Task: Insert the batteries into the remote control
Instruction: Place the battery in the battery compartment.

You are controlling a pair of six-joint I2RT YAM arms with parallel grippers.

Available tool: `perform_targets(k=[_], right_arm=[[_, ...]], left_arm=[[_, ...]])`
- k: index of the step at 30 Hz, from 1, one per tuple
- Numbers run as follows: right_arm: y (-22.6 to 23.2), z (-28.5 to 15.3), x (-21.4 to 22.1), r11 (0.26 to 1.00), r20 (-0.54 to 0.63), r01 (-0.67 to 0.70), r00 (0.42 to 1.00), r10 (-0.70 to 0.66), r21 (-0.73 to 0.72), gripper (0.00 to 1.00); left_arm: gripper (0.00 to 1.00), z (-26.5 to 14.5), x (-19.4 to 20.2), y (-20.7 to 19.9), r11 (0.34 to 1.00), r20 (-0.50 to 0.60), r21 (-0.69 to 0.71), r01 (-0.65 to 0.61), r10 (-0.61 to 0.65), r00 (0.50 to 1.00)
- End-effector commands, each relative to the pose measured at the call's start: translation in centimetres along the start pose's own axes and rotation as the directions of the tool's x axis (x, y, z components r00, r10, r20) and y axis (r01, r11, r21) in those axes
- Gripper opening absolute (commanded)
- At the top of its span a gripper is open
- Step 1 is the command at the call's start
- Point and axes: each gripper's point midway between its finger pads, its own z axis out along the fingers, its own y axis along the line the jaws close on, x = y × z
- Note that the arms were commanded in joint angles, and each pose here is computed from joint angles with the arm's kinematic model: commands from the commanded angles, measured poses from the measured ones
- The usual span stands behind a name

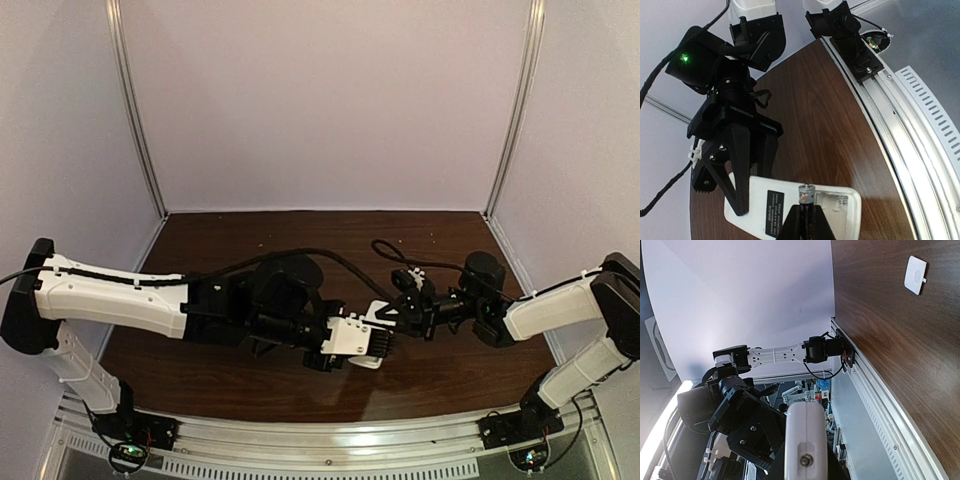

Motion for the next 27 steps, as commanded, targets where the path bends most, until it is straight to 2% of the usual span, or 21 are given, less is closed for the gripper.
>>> perform_targets(k=[1,7,14,22,27], right_arm=[[1.5,-0.2,0.7,0.998,-0.026,0.041,0.999,-0.042,-0.057,0.0],[1.4,-0.1,0.6,0.998,-0.023,0.037,0.999,-0.038,-0.053,0.0],[1.5,0.0,0.6,0.998,-0.023,0.039,0.999,-0.04,-0.049,0.0],[1.5,0.0,0.8,0.998,-0.029,0.035,0.999,-0.036,-0.043,0.0],[1.3,0.0,0.8,0.999,-0.03,0.031,0.999,-0.032,-0.04,0.0]], left_arm=[[0.0,-0.9,0.3,-0.3,0.999,0.029,0.006,0.034,-0.034,0.999],[0.0,-1.4,0.1,-0.6,0.999,0.055,0.015,0.037,-0.037,0.998],[0.0,-0.5,0.5,0.0,1.0,0.029,-0.009,0.026,-0.025,0.999],[0.0,0.4,3.5,0.6,0.999,-0.073,-0.036,0.025,-0.028,0.997],[0.08,0.4,5.1,0.8,0.998,-0.147,-0.062,-0.001,-0.008,0.989]])
